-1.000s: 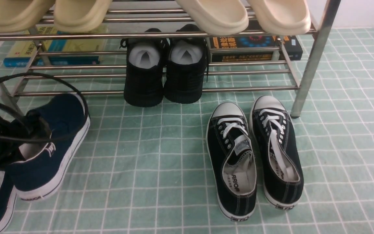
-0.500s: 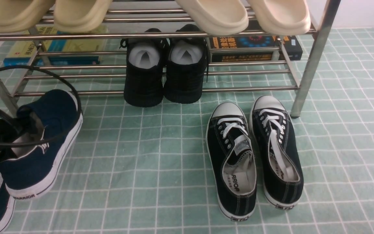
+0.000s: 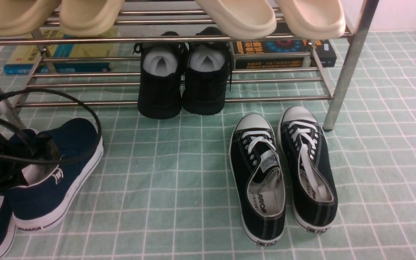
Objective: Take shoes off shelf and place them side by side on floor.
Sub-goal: 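Set the held shoe down on the floor in front of the rack with the left gripper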
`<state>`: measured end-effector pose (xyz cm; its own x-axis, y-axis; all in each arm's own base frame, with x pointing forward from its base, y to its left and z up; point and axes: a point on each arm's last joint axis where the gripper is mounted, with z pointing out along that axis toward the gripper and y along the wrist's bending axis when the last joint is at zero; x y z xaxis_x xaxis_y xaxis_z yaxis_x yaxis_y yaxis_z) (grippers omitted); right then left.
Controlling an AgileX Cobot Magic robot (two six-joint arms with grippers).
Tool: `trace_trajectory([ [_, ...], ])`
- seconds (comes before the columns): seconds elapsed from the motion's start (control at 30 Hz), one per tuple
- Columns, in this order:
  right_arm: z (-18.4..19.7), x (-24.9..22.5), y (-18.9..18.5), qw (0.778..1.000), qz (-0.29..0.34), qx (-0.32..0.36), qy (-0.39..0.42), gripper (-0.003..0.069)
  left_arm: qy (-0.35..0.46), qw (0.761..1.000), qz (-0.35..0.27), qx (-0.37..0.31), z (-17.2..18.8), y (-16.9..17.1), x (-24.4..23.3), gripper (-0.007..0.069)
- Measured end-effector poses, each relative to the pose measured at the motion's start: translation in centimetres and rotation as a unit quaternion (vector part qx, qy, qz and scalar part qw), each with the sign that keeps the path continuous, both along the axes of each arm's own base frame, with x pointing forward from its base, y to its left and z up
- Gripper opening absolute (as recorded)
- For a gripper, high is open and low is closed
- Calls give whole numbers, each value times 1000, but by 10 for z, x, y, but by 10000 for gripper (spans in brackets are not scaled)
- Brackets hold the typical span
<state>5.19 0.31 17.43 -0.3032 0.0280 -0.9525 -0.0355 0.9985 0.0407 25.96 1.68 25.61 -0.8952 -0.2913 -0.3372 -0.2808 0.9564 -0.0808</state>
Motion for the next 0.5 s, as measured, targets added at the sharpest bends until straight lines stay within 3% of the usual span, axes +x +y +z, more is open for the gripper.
trace_trajectory([
  [0.3, 0, 0, 0, 1000, 0, 0, 0, 237, 16, 1000, -2, 0, -10, 0, 6, 29],
  [0.5, 0, 0, 0, 1000, 0, 0, 0, 237, 24, 1000, -8, 13, -15, 3, 9, 104],
])
